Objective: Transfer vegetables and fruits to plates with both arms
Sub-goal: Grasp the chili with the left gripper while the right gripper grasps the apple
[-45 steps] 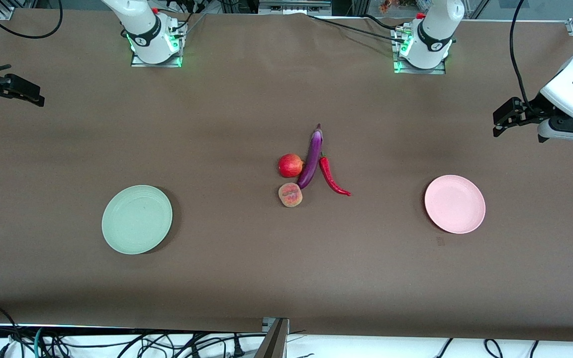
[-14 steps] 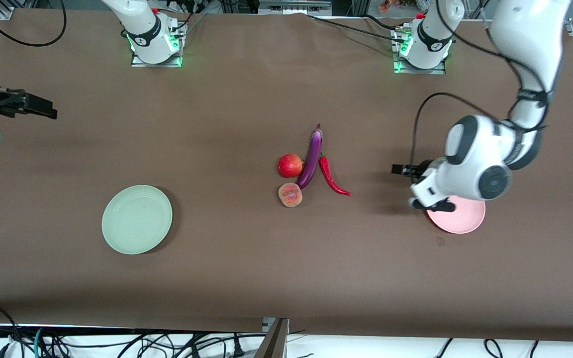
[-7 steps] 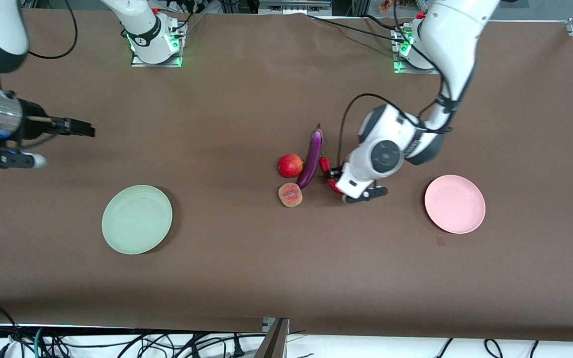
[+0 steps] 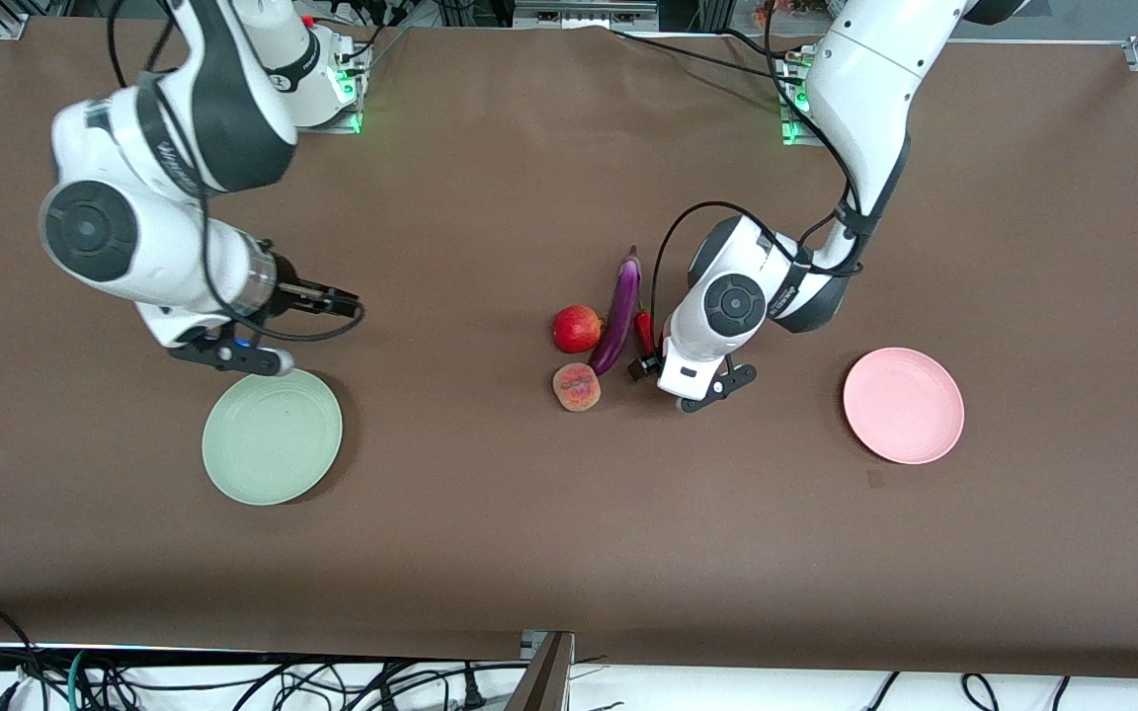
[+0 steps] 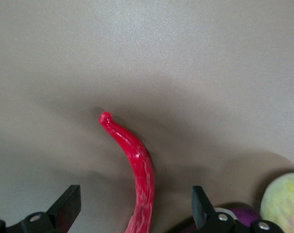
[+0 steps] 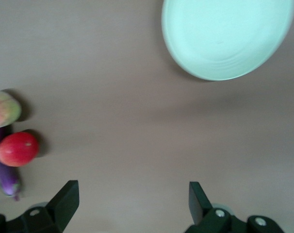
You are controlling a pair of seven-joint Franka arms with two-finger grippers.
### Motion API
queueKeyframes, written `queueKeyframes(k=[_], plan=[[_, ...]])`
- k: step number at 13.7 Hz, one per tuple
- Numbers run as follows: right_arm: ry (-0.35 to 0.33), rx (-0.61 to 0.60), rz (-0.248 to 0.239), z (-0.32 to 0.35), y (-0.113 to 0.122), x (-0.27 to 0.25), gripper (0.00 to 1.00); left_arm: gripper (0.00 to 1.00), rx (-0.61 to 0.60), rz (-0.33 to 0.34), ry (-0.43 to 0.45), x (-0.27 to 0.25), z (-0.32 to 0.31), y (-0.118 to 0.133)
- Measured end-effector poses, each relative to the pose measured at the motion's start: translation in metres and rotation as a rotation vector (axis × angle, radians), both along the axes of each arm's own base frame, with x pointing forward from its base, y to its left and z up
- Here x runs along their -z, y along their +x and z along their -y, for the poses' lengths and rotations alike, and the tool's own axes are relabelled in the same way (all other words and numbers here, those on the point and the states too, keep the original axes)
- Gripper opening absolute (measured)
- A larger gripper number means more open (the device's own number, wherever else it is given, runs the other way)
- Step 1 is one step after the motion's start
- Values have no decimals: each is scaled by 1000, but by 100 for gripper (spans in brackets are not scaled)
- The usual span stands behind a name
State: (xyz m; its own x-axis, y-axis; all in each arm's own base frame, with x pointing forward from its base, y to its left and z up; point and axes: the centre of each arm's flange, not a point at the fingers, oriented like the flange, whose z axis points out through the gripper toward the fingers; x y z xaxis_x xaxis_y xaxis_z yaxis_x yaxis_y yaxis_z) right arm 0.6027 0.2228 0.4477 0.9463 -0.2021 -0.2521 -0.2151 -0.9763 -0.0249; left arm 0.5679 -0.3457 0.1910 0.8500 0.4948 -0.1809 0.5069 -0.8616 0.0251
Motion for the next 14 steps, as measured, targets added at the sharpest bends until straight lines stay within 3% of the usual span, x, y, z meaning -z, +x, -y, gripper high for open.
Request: queueKeyframes(k=[3, 7, 11, 14], plan=[[20, 60, 12, -44, 0, 29, 100, 100, -3, -14, 5, 17, 2, -4], [48, 144, 55, -133, -19, 68, 100, 59, -8, -8, 1, 16, 3, -1], [53, 155, 85, -203, -47, 113, 100, 18, -8, -2, -3, 13, 4, 1], [64, 155, 99, -231, -59, 149, 100, 15, 4, -13, 7, 12, 3, 1]])
